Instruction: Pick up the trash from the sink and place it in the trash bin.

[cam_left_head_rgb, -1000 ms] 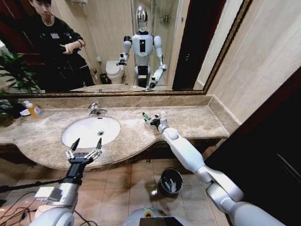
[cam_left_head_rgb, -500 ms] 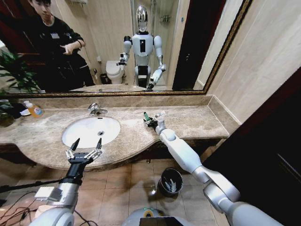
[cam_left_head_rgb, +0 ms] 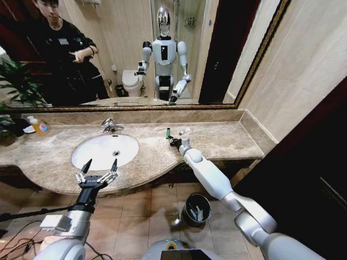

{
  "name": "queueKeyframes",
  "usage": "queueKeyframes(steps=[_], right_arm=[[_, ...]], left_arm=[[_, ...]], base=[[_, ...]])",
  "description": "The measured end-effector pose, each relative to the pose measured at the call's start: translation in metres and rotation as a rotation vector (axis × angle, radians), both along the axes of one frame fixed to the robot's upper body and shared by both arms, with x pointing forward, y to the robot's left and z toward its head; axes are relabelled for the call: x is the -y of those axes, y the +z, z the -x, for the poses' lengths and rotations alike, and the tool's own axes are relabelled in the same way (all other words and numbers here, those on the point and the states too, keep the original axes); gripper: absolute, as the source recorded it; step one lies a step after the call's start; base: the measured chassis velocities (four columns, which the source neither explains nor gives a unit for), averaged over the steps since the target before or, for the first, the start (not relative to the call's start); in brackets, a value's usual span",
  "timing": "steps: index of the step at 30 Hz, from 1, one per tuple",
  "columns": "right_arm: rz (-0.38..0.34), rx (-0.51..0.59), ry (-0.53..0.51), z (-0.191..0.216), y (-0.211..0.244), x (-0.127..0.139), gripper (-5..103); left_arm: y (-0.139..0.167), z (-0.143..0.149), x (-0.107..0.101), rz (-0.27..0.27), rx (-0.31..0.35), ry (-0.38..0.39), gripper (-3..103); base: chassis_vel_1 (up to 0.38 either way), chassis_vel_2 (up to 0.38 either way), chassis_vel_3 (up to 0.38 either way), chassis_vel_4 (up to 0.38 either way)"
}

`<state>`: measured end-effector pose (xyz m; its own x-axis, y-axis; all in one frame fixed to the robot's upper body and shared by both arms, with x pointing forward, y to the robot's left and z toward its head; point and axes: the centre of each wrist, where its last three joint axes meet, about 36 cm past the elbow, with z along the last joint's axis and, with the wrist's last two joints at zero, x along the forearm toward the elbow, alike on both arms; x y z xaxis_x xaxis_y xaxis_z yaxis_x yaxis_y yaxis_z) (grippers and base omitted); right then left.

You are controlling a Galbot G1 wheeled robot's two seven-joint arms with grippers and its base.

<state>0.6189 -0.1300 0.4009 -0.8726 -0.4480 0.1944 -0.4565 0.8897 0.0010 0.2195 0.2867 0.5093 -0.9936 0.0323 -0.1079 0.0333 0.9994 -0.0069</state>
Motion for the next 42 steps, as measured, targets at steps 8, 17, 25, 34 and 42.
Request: queueKeyframes(steps=[8,17,25,34,42], right_arm=[[-0.017,0.014,-0.005,0.004,0.006,-0.001,0],[-0.023,0.047,-0.014,0.011,0.017,0.012,0],[-0.023,0.103,-0.029,0.031,0.032,0.036,0],[-0.027,0.133,-0.045,0.084,0.044,0.077,0],[-0.020,0.089,-0.056,0.160,0.033,0.117,0]], left_arm=[[0.000,0.000,0.000,0.000,0.000,0.000,100],[0.000,0.000,0.000,0.000,0.000,0.000,100],[0.000,0.000,0.000,0.000,0.000,0.000,100],[0.000,0.000,0.000,0.000,0.000,0.000,100],[0.000,0.000,0.000,0.000,0.000,0.000,100]], base=[[0.000,0.000,0.000,0.000],[0.000,0.000,0.000,0.000],[0.000,0.000,0.000,0.000],[0.000,0.000,0.000,0.000],[0.000,0.000,0.000,0.000]])
